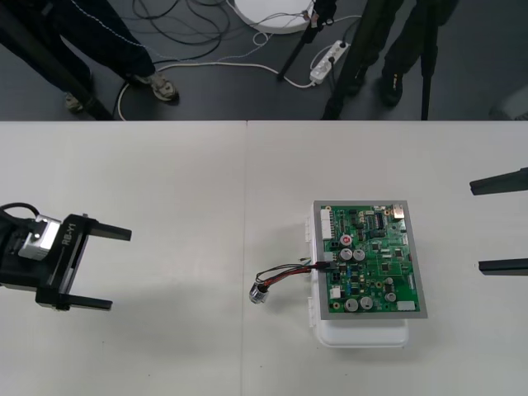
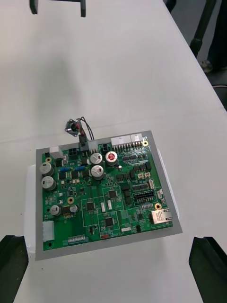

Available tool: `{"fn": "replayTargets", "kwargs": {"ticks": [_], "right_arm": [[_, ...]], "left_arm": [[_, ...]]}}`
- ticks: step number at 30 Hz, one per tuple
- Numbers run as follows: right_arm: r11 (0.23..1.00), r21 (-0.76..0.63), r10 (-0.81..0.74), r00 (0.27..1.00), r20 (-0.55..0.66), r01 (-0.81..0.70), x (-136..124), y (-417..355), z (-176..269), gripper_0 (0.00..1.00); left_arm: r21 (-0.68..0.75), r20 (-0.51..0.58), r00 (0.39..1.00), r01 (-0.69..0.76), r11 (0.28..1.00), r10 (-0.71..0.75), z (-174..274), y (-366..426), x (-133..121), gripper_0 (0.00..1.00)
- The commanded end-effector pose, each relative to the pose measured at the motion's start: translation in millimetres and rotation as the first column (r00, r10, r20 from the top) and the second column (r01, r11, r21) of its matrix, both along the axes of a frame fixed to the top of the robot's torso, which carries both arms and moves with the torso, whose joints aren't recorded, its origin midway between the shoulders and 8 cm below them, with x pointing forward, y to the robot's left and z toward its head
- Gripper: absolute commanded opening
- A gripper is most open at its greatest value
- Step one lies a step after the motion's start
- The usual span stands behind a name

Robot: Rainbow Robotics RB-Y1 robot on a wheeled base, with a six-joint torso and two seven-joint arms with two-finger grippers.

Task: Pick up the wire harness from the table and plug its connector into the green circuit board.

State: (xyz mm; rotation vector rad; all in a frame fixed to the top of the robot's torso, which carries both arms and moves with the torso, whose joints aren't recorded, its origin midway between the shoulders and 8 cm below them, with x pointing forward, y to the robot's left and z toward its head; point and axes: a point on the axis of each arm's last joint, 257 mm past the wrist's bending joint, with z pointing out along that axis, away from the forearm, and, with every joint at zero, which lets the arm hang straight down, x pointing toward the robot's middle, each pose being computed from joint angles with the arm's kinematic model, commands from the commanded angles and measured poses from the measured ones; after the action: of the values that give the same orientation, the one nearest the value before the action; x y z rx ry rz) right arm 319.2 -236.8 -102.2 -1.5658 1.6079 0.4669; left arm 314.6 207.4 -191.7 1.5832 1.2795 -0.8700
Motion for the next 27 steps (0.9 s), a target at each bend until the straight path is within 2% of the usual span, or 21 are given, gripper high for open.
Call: {"fn": "replayTargets", "kwargs": {"ticks": [1,12,19,27], "right_arm": [[0.999,-0.018,0.036,0.999,0.031,-0.035,-8,-25,10,1.00],[0.994,-0.006,0.113,0.992,0.058,-0.113,-19,-54,19,1.00],[0.983,0.139,0.117,0.993,0.021,-0.118,-31,-47,26,1.00],[0.976,0.180,0.121,0.992,0.034,-0.126,-34,-41,32,1.00]], "left_arm": [[0.022,-0.039,0.999,0.023,0.999,-0.022,32,14,-21,1.00],[0.049,-0.066,0.998,0.018,0.999,-0.015,79,13,-27,1.00],[0.083,-0.061,0.998,0.031,0.996,-0.027,94,20,-31,1.00],[0.110,-0.043,0.999,0.016,0.994,-0.012,104,27,-28,1.00]]}}
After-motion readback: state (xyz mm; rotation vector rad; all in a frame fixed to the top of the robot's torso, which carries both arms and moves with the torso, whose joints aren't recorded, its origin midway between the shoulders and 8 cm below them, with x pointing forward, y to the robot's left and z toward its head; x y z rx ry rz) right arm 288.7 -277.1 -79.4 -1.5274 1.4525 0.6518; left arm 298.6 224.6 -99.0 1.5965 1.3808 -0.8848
